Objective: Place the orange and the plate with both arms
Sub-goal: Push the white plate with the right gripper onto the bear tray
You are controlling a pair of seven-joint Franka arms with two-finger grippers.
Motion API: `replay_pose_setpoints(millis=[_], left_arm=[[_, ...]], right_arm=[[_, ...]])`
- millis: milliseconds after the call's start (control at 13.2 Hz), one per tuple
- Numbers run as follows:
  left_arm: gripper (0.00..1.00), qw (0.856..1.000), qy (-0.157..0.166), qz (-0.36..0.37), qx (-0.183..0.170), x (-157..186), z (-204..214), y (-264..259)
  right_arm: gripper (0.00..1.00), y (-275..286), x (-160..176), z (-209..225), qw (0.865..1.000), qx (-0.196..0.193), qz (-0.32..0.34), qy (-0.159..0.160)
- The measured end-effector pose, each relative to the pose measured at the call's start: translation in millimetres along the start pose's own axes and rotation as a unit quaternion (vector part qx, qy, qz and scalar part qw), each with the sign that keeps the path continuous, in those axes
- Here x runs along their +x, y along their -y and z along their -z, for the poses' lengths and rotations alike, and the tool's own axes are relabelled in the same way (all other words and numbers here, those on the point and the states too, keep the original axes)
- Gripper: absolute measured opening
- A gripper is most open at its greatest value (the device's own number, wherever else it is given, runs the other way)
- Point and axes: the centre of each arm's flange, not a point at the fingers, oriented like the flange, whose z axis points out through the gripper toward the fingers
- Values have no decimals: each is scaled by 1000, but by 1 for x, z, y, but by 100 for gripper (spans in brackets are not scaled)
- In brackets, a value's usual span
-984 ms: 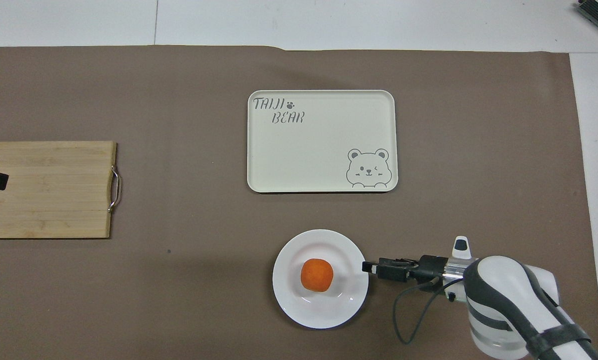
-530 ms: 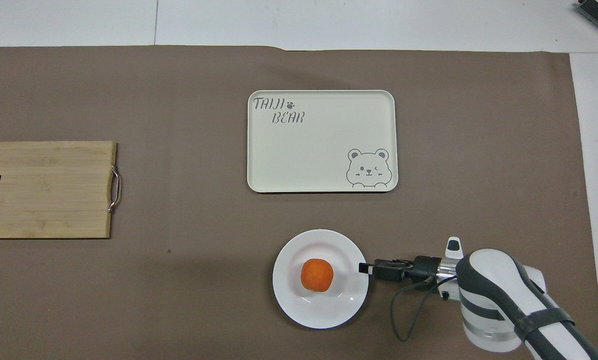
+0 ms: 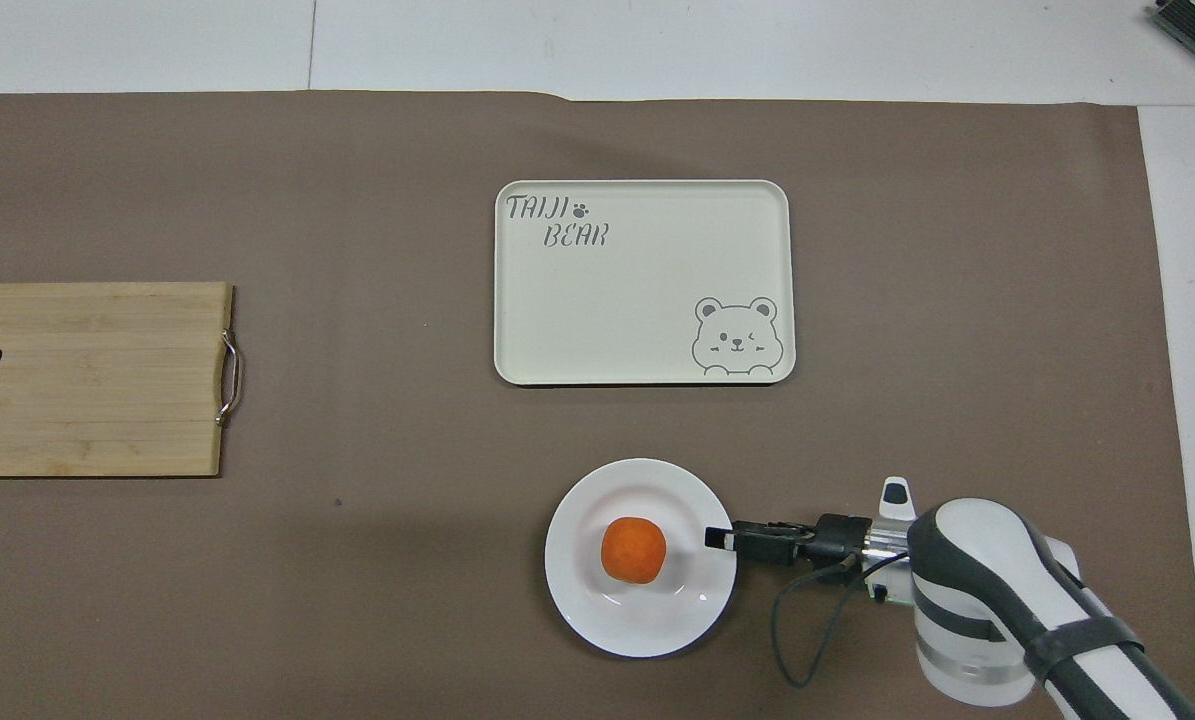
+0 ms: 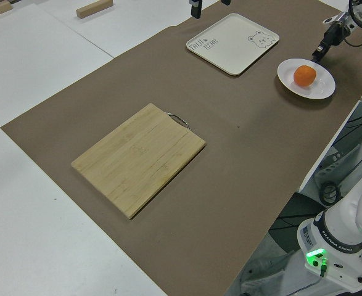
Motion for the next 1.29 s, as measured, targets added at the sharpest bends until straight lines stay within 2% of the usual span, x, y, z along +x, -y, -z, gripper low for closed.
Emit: replay_pose_setpoints(millis=[151,227,378,757,832,1059,1286], left_arm=[[100,1000,0,0,0,0,0,0],[100,1000,0,0,0,0,0,0],[100,1000,0,0,0,0,0,0],[100,1000,0,0,0,0,0,0],[100,1000,0,0,0,0,0,0],[100,1000,-1,-6,0,0,1,-6],[100,1000,-1,-7,0,1,1,-8]], right_arm=[[100,8,-6,-14,1000,-5,-1,-3],[92,10,-8,-18,1000,-10,1,-3],[65,11,-9,-19,1000,-14,2,-4],[9,8,-8,-17,1000,-19,-1,-8],[5,7,-8,-17,1000,-21,-1,-8],[5,8,-6,-17,1000,-23,0,-11],[5,23,12,-16,999,-15,18,-22]])
